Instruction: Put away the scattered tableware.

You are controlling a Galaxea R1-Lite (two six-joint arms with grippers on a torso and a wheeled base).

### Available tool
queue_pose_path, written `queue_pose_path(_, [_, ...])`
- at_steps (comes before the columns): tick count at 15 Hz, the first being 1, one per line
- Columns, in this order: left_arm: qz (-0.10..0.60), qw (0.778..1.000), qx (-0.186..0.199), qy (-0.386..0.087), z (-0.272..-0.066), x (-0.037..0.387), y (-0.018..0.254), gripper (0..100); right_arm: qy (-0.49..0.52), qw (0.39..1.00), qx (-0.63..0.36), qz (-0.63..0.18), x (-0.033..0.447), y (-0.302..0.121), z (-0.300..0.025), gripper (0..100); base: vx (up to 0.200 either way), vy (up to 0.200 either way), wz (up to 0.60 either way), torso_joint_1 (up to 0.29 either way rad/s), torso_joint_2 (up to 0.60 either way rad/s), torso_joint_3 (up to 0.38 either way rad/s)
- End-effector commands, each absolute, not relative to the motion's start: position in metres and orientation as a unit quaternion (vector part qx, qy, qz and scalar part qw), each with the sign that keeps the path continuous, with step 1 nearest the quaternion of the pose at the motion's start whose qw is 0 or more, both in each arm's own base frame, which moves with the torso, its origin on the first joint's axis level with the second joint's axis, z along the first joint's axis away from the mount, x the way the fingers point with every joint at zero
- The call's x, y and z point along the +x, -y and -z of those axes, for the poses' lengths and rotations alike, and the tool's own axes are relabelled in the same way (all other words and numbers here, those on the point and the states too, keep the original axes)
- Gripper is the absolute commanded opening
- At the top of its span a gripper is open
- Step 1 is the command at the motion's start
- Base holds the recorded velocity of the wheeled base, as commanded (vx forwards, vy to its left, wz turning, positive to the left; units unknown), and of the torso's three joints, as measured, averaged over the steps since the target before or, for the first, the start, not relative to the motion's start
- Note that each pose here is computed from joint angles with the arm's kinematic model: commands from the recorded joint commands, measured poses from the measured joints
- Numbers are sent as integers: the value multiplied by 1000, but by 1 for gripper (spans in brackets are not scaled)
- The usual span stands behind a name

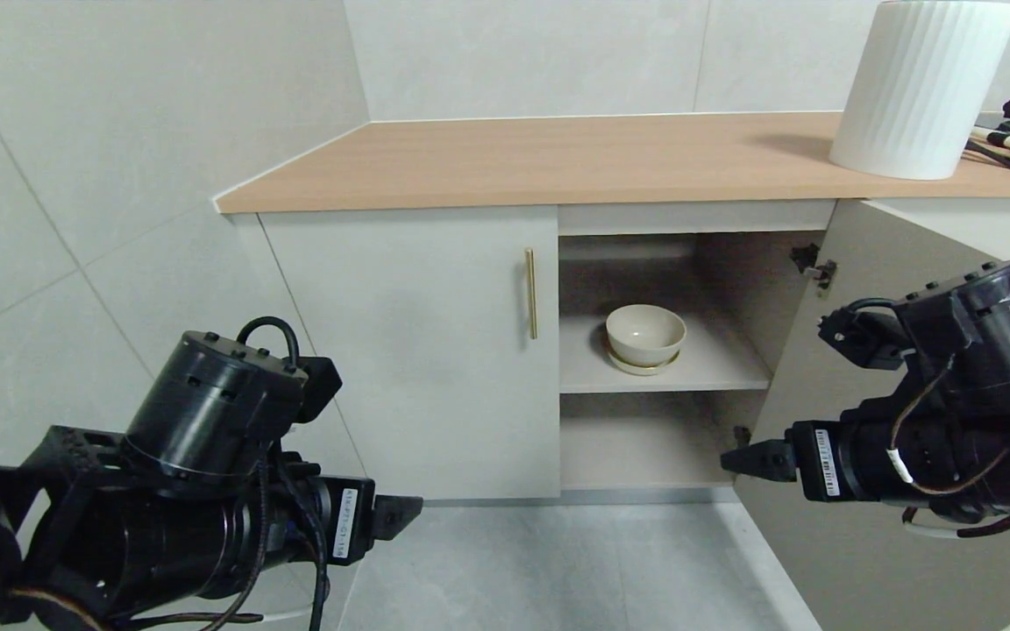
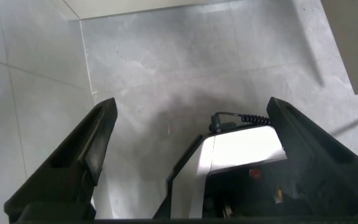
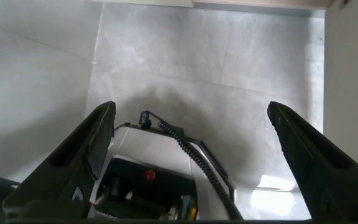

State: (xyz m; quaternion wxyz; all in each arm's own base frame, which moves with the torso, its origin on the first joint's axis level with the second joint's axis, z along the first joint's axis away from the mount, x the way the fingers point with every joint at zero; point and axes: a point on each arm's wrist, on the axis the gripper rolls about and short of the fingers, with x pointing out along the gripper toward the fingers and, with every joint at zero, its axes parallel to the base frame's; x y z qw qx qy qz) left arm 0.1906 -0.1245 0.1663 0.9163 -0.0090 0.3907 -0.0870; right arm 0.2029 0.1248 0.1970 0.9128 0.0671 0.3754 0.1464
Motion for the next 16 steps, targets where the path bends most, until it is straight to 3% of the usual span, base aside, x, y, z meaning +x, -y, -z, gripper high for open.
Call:
queue_pose_path(1, [87, 917, -9, -390, -167, 190, 124, 100, -373, 914, 61, -148, 199, -125, -197, 100, 0, 0, 0, 0, 0, 0])
queue_pose_path(3, [81, 919, -7, -386, -167, 190, 124, 100, -371, 914, 49, -154, 191, -121, -203, 100, 0, 0, 0, 0, 0, 0])
queue_pose_path(9, [76, 920, -1, -384, -167, 189, 124, 100, -417, 889, -19, -187, 128, -89, -222, 100, 0, -200, 0, 3, 0, 1])
queue_pose_path(16, [78, 919, 2, -387, -165, 189, 126, 100, -484, 855, -72, -174, 94, -64, -241, 100, 0, -200, 0, 2, 1, 3])
